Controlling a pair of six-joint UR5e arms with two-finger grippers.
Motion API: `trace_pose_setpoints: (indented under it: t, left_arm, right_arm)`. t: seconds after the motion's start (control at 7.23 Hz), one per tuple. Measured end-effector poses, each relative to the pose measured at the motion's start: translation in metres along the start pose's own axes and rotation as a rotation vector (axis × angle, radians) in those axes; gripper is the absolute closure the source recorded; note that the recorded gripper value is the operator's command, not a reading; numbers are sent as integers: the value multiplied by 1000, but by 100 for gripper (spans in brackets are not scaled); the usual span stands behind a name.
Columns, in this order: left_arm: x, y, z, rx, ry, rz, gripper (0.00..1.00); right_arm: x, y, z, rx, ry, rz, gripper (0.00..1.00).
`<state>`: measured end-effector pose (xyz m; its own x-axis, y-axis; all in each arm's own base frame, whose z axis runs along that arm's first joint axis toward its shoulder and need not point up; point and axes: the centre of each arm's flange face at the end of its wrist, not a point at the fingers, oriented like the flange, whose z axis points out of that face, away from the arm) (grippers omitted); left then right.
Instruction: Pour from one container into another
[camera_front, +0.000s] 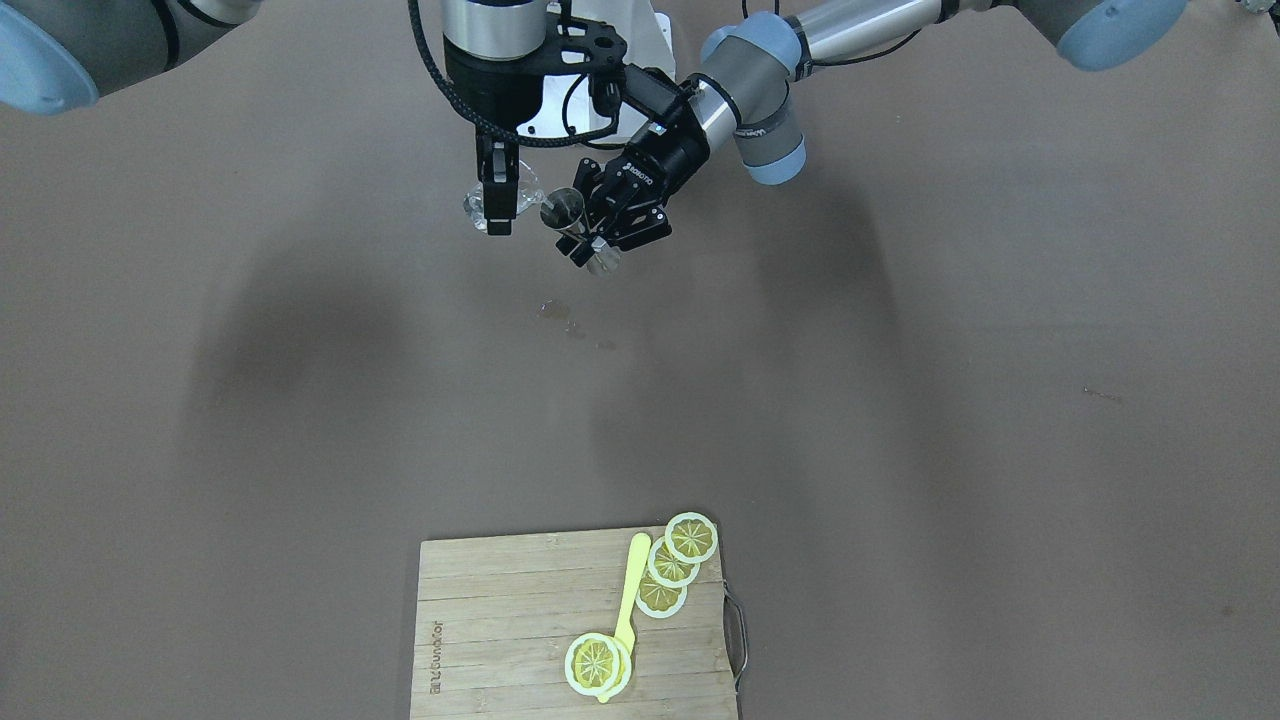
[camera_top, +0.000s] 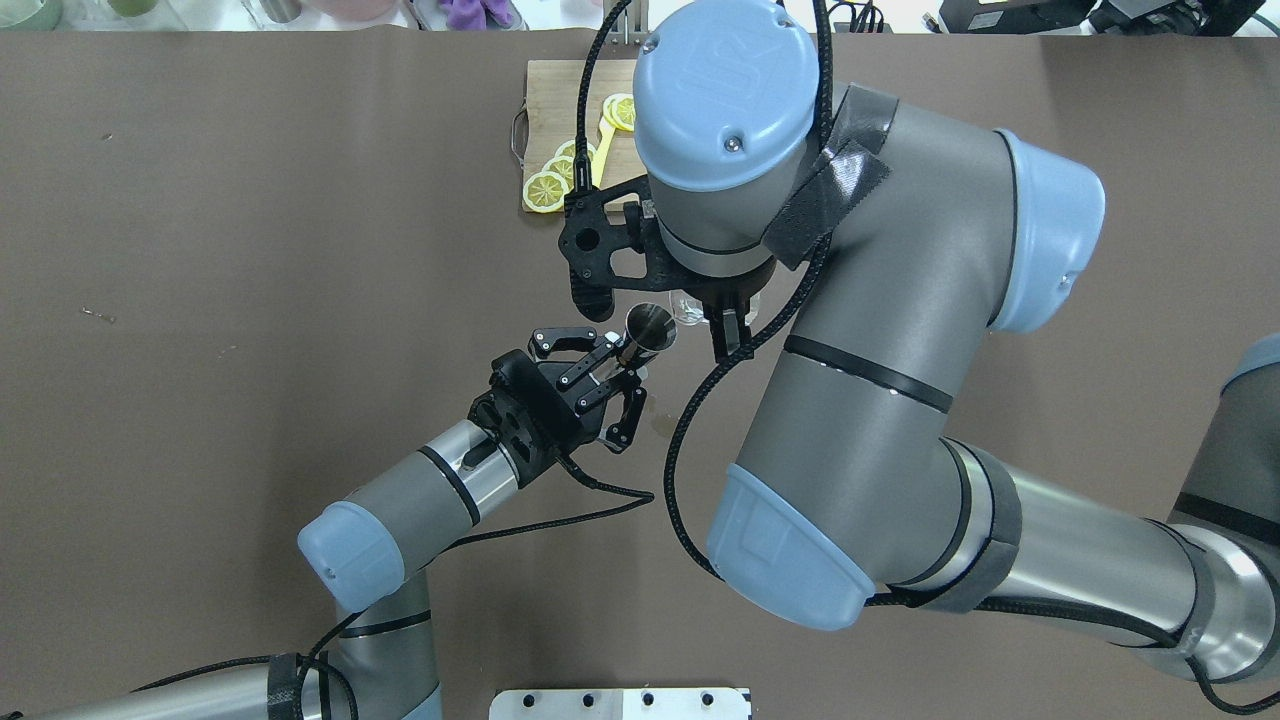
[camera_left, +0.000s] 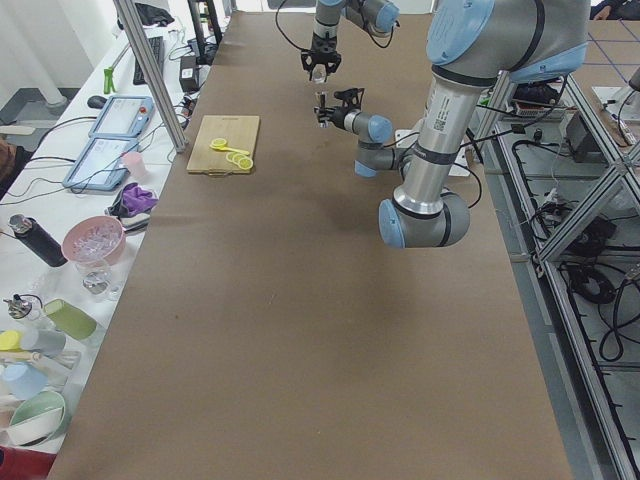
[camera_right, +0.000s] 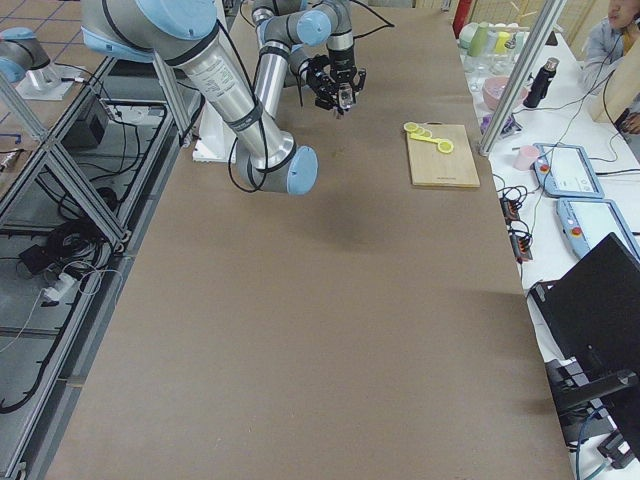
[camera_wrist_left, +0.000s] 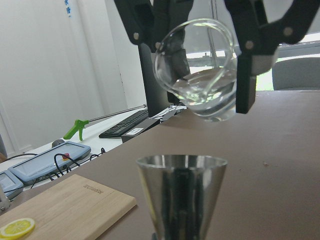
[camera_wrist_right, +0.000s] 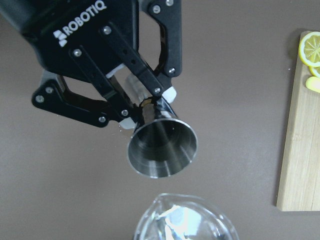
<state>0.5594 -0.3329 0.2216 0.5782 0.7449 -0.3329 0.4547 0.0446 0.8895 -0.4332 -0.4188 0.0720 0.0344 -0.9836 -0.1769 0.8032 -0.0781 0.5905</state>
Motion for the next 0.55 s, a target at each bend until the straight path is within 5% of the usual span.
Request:
trace_pose_setpoints:
  t: [0.55]
  left_arm:
    - [-1,0,0,0,-1,0,100]
  right_arm:
    - [8,-10,0,-17,3,-16,100]
